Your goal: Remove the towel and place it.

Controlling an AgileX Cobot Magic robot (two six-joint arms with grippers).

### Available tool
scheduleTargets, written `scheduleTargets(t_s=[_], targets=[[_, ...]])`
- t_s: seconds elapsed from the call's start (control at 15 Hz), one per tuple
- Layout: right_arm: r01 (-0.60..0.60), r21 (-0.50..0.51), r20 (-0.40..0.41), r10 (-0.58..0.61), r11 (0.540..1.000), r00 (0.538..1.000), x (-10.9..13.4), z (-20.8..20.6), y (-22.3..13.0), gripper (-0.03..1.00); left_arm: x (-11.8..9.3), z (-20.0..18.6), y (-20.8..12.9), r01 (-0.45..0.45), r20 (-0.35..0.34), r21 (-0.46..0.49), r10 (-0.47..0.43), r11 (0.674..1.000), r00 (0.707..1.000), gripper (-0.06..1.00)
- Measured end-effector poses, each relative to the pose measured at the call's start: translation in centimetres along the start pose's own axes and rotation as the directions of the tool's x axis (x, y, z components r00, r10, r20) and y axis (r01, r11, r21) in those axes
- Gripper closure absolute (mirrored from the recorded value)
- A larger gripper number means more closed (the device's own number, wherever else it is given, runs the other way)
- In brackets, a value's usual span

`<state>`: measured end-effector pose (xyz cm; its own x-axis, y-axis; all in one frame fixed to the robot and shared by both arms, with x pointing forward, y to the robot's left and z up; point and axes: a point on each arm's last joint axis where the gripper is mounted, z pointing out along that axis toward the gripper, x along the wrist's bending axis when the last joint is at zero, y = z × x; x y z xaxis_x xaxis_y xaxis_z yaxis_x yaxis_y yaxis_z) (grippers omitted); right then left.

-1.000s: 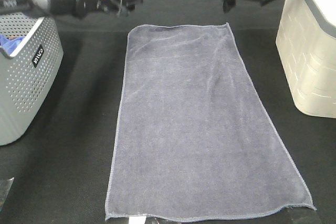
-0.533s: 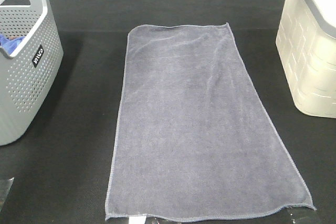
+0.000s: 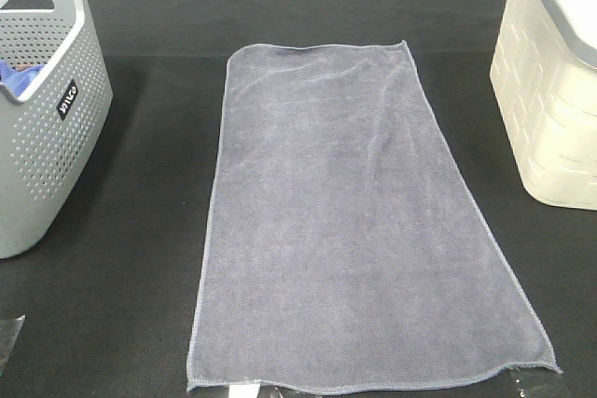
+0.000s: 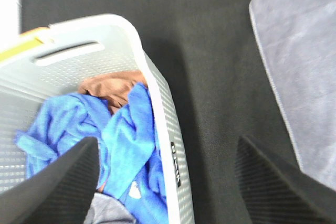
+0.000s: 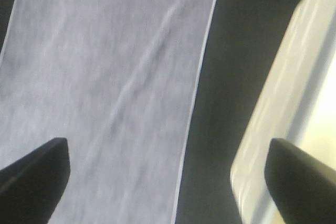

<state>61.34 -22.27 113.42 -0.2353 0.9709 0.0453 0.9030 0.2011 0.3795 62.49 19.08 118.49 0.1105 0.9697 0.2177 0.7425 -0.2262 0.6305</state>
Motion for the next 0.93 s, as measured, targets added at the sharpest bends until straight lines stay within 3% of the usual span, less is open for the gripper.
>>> scheduleTargets(t_s=[0.2, 0.53, 0.8, 0.93], targets=[[-0.005, 0.062, -0.009, 0.006, 0.998, 1.000, 0.4, -2.3, -5.9, 0.03, 1.1, -3.8, -2.4, -0.002, 0.033, 0.000, 0.002, 1.000, 0.999, 0.25], [-0.009, 0.109, -0.012, 0.010, 0.994, 1.000, 0.9, -4.8, -16.8, 0.03, 2.4, -8.5, -12.3, 0.002, 0.096, 0.109, -0.012, 0.994, 0.995, 0.25], [-0.006, 0.065, -0.011, 0.007, 0.998, 1.000, 1.3, -5.6, -26.2, 0.03, 2.7, -10.6, -22.7, 0.015, 0.173, 0.190, -0.048, 0.982, 0.984, 0.25], [-0.002, -0.001, -0.009, 0.002, 1.000, 1.000, 1.4, -6.1, -29.5, 0.03, 3.1, -11.7, -26.9, 0.006, 0.194, 0.162, -0.038, 0.987, 0.980, 0.25]])
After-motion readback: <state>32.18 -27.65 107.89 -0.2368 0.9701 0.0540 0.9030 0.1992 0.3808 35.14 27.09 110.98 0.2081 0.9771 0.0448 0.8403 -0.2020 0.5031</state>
